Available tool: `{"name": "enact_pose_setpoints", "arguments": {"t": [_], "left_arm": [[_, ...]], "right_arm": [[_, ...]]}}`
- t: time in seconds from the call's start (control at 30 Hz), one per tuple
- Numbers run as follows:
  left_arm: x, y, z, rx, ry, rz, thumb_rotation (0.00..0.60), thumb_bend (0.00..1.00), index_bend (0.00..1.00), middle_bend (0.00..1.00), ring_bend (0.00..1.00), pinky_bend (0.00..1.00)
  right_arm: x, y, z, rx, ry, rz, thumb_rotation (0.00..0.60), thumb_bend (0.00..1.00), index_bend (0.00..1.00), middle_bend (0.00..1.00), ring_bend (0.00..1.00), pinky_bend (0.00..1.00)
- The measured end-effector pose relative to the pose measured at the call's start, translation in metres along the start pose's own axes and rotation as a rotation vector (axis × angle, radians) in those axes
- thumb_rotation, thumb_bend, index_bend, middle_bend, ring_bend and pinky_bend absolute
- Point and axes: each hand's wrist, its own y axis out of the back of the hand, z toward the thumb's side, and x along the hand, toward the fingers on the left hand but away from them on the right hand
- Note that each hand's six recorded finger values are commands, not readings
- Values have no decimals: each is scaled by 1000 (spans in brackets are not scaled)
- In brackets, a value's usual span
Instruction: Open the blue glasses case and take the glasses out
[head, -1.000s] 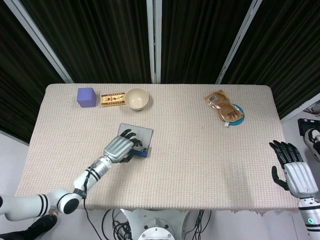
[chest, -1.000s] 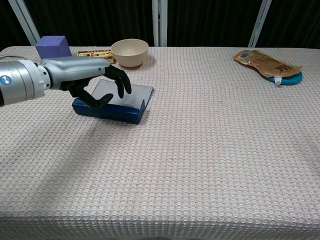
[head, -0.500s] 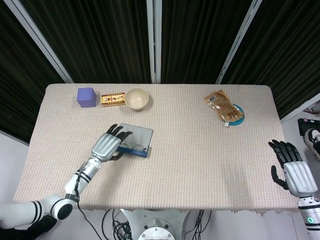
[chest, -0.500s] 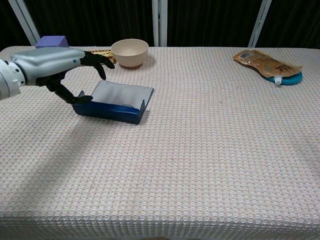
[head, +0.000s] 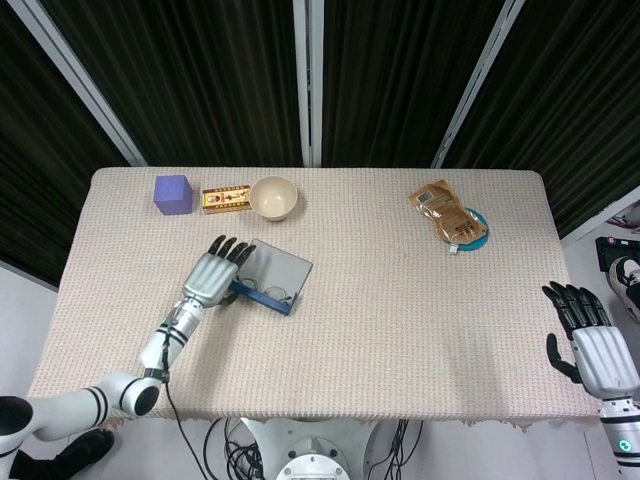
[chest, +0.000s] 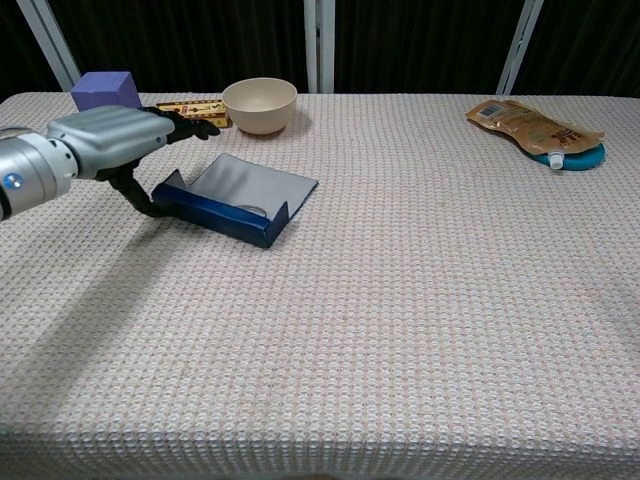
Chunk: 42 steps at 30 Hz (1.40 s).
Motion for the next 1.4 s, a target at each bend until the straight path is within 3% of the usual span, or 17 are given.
{"name": "enact_pose_setpoints", "arguments": {"t": [0.2,0.27,0.43,0.6,0.83,1.4], "left_arm": [[37,19,9,-17,-5,18,600,189,35,94,0,0],[48,29,21,-27,-26,32,600,195,81,120,0,0],[49,40,42,-70,-85,40,600,387,256,261,31,0],[27,46,72,-123,-197,9,600,495,299,335,76,0],[-7,35,98,-146,-302,-53,600,534,292,339,78,0],[-2,16,101,-137,-276,-115,600,533,274,328,78,0]], "right_arm": [[6,2,-6,0,-26,-7,600,588,0,74,0,0],[7,2,-7,0,-32,-8,600,588,0,74,0,0],[5,2,-8,-1,-33,-5,600,589,0,74,0,0],[1,-2,-6,-7,-20,6,600,589,0,74,0,0],[-1,-4,-6,-10,-13,9,600,589,0,74,0,0],[0,-4,-8,-14,-14,8,600,589,0,74,0,0]]}}
